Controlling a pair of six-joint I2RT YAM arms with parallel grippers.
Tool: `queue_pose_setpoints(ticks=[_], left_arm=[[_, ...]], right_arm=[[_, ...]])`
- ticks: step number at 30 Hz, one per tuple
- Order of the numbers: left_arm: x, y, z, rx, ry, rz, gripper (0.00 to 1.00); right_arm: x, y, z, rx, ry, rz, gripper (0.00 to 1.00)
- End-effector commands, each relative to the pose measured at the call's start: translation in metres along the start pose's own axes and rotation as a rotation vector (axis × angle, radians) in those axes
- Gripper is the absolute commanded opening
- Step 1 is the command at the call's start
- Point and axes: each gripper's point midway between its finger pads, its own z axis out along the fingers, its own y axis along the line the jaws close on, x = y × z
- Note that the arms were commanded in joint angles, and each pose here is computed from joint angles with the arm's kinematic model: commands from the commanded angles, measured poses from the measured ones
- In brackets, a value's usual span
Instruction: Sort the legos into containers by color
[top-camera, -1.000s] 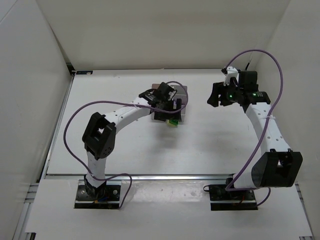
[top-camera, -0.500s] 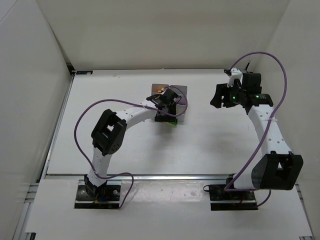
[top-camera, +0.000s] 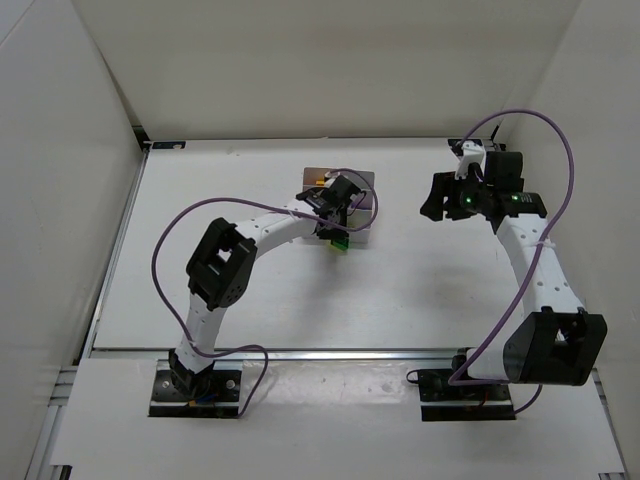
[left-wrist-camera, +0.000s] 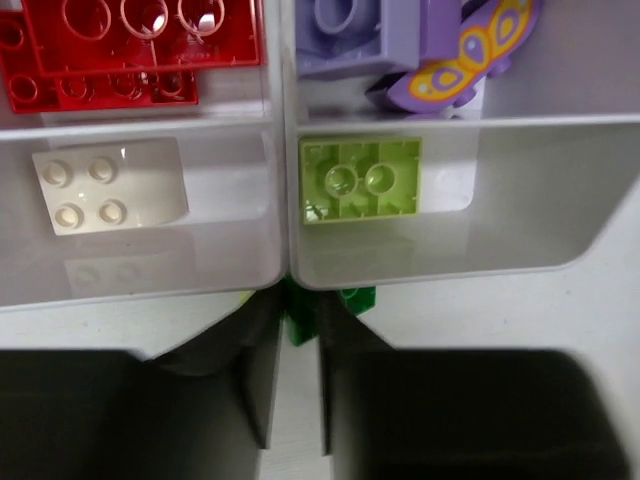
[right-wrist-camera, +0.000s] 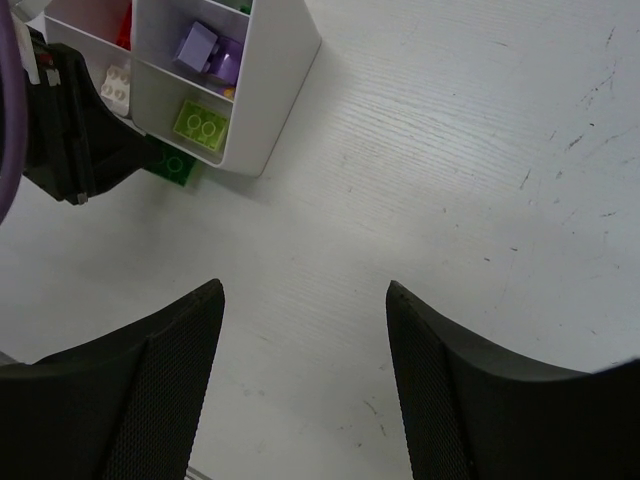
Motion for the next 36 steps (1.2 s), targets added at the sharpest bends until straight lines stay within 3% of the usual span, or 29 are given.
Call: queue_pose_setpoints(ticks=[1,3,4,8,18,24,26,28,29,36], left_arm=[[-0.02,-0.006,-0.012,0.011,-0.059,-0.009,0.27],[-0.021,-0.006,-0.013,0.012,-0.062,-0.008,0.12],[-0.023,-0.007,-0.017,0.019,-0.068,-0.01,0.1],[-0.028,-0.006,-0.035,0.043,-0.089,-0.005,0.1],[-0.043,0.015,-0.137,0.279,-0.155,-0.011,0.1],[-0.063,0.019,-0.184,0.582,-0.095,-0.092,0.1],[-0.061,0.006,-0.2,0.782,-0.029,-0.124,0.1],[-0.079,0.009,-0.208,0.868,-0.05,-0.189,0.1],[-0.086,0.001,-0.22,0.985,-0.065,-0.164,0.1],[-0.109,0.008,-0.226,1.184,-0.018,-0.276,0.1]], right_arm=[[-0.006,0.005,-0.008,-0.015,-0.035,-0.009,0.7],[-0.006,0.006,-0.008,-0.015,-0.036,-0.01,0.69],[-0.007,0.007,-0.009,-0.019,-0.041,-0.012,0.69],[-0.004,0.013,-0.008,-0.051,-0.039,-0.003,0.68],[-0.009,0.05,-0.005,-0.286,-0.062,0.023,0.67],[-0.031,0.087,-0.01,-0.566,-0.103,0.041,0.67],[-0.035,0.097,-0.009,-0.647,-0.108,0.024,0.66],[-0.041,0.109,-0.012,-0.701,-0.125,-0.02,0.65],[-0.046,0.114,-0.013,-0.723,-0.155,-0.073,0.66],[-0.048,0.157,-0.003,-0.754,-0.243,-0.449,0.68]])
